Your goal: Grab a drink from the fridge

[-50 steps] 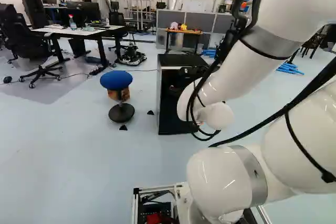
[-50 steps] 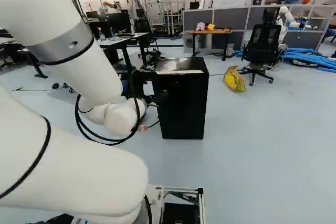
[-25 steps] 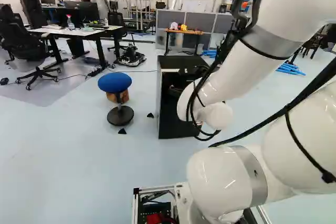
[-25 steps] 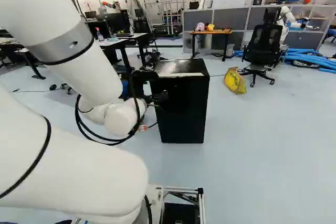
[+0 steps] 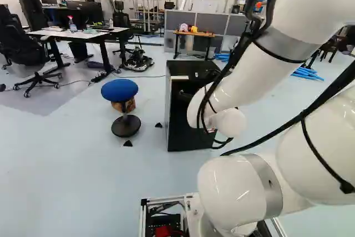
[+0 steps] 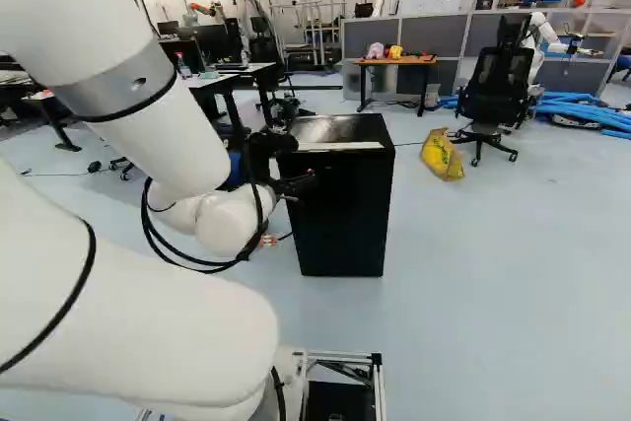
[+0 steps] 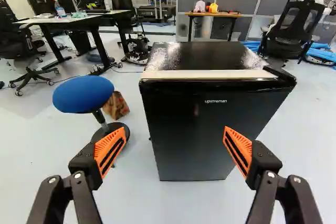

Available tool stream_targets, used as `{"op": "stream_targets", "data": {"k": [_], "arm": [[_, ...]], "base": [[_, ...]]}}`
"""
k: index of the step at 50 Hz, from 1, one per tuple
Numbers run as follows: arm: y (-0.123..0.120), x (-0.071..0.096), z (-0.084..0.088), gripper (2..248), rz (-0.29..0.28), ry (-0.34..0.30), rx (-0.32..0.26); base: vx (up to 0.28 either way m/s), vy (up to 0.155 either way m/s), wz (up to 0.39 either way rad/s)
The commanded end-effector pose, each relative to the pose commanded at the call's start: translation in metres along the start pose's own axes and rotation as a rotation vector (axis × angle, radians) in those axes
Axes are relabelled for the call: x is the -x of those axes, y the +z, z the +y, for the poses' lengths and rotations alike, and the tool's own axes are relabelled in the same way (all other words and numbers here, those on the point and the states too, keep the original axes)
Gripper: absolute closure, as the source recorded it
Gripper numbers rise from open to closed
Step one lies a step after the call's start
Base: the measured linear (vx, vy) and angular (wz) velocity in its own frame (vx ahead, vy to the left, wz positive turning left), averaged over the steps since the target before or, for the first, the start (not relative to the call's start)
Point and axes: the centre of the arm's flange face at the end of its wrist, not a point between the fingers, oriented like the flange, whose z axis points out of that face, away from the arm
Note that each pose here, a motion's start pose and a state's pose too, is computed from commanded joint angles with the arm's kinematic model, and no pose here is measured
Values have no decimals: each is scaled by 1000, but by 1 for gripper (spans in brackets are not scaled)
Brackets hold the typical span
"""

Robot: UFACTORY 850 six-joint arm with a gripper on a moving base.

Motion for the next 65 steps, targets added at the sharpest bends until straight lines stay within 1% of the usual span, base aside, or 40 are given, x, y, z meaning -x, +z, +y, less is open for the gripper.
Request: {"op": "stream_targets", "data": {"k": [11,25,38,51,65], "arm": [[0,0,0,3,0,0,0],[0,0,0,3,0,0,-1],[1,0,-8,3,0,0,-19],[4,-2,-18,3,-4,26,-17],[4,-2,-27,3,-8,79,13]], "base": [[87,0,-6],[2,1,0],[0,0,0],[0,0,0],[0,0,0]]}}
